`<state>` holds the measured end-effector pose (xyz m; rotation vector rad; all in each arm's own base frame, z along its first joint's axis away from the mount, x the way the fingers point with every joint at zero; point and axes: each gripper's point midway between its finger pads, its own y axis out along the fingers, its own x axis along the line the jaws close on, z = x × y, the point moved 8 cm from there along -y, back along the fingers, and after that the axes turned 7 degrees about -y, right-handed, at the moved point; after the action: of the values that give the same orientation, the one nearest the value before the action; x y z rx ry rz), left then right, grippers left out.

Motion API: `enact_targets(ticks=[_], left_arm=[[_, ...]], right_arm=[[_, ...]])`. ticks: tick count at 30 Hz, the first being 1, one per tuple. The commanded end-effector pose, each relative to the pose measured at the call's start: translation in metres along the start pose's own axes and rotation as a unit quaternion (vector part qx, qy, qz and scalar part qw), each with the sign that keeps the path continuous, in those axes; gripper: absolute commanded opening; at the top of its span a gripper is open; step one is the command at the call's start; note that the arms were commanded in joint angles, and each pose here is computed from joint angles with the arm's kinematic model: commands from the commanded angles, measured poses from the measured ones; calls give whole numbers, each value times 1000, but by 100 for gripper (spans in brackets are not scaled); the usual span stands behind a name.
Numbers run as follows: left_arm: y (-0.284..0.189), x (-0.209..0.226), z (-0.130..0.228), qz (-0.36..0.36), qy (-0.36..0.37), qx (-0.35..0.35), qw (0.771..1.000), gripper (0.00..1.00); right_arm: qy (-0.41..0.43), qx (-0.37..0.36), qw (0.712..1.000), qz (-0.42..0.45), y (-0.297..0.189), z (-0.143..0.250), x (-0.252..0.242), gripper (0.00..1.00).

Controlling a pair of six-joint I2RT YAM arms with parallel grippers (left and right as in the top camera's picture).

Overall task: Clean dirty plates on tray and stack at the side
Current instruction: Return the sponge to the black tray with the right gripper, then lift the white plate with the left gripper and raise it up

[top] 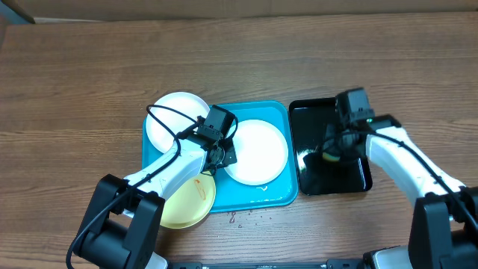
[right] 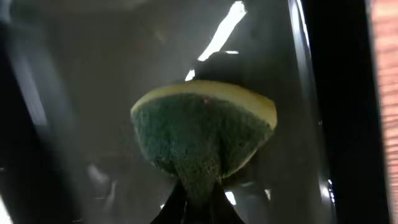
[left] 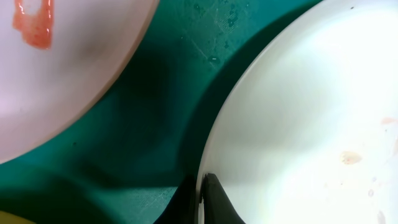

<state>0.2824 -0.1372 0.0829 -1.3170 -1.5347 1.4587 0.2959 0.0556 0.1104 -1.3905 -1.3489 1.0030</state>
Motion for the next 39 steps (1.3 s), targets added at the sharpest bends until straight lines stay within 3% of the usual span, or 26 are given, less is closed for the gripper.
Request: enact_targets(ticks=[1, 4, 6, 12, 18, 21, 24, 39], left_arm=[[6, 10, 8, -29, 11, 15, 999, 4], [0, 10, 6, -31, 15, 7, 999, 4], [-4, 9, 5, -30, 15, 4, 999, 4], [-14, 3, -1, -24, 15, -2, 1000, 4], [-29, 0, -9, -46, 26, -6, 999, 4], [-35, -4, -14, -40, 26, -3, 999, 4], [-41, -11, -19, -4, 28, 11, 1000, 4], [-54, -2, -34, 21, 32, 34, 999, 4]], right_arm=[[-2, 2, 1000, 24, 14, 12, -7, 4], [-2, 3, 1000, 25, 17, 15, -8, 7], [-2, 5, 1000, 25, 17, 16, -8, 26], [4, 0, 1000, -23, 7, 5, 2, 53], [15, -12, 999, -46, -44, -29, 5, 65], [18, -10, 999, -30, -61, -36, 0, 90], [23, -8, 1000, -12, -65, -38, -6, 100], [23, 1, 1000, 4, -65, -34, -9, 100]])
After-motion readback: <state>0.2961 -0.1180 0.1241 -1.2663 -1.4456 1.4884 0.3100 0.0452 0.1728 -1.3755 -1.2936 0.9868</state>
